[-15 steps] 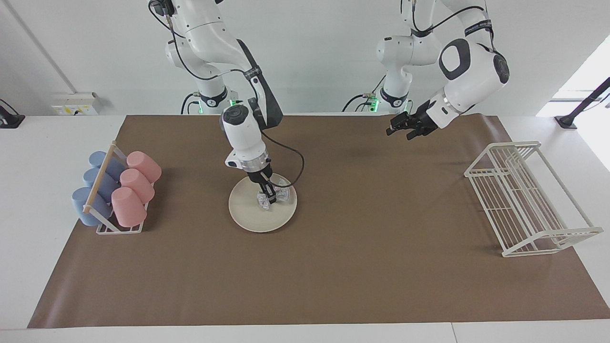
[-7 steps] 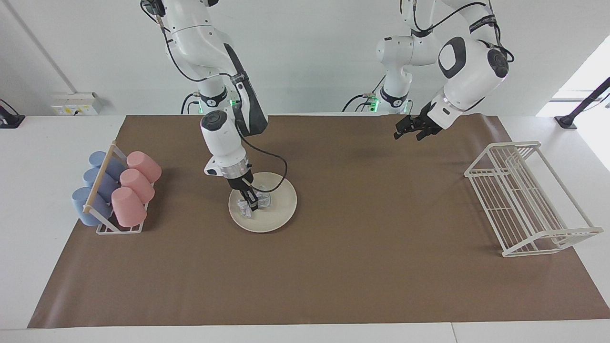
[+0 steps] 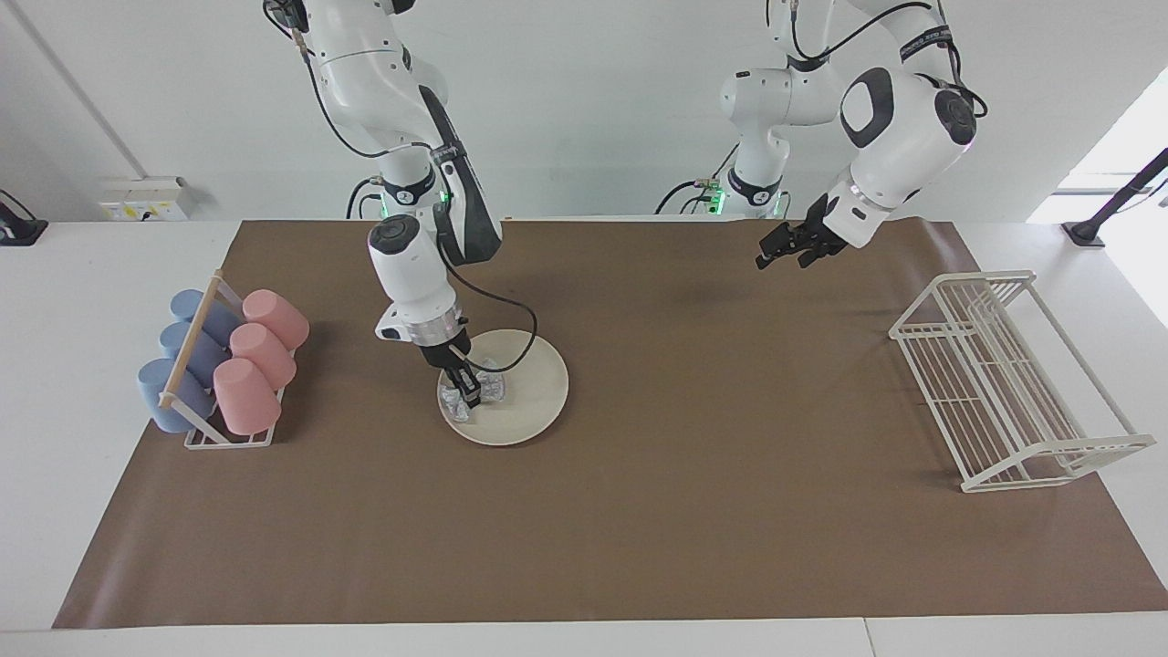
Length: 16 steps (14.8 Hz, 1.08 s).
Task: Wipe plate with sponge
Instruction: 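Rub the sponge around the plate surface with the right gripper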
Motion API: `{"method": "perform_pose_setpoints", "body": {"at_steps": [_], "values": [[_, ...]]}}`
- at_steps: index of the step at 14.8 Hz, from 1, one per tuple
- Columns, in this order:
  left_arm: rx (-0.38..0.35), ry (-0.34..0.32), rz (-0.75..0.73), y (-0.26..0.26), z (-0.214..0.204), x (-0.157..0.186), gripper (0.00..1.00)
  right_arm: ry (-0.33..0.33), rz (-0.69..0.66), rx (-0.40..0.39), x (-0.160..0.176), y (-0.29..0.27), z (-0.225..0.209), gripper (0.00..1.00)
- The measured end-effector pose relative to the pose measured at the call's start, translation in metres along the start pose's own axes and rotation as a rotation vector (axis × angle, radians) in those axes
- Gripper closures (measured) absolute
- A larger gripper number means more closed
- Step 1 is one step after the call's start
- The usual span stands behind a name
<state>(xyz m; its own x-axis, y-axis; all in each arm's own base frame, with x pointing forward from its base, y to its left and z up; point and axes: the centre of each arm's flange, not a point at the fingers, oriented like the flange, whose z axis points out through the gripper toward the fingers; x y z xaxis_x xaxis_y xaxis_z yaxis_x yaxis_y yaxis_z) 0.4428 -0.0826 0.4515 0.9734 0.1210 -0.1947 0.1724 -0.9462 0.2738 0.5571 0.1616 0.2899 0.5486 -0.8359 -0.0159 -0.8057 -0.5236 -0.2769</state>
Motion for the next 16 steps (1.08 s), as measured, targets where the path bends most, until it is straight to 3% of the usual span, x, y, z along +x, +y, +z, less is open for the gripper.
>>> {"method": "perform_pose_setpoints", "body": {"at_steps": [3,9,13,16], "values": [[0.001,0.0,0.0,0.001,0.0,0.0,0.0,-0.005,0.028,0.005,-0.016,-0.004,0.001,0.89],[0.002,0.0,-0.001,0.001,0.0,0.0,0.0,-0.03,0.146,0.06,-0.095,-0.02,0.009,0.89],[0.002,0.0,-0.002,0.001,0.0,0.0,0.0,-0.032,0.148,0.066,-0.101,-0.02,0.01,0.89],[0.002,0.0,-0.002,0.001,0.0,0.0,0.0,-0.024,0.062,0.069,-0.089,-0.019,0.01,0.89]]}}
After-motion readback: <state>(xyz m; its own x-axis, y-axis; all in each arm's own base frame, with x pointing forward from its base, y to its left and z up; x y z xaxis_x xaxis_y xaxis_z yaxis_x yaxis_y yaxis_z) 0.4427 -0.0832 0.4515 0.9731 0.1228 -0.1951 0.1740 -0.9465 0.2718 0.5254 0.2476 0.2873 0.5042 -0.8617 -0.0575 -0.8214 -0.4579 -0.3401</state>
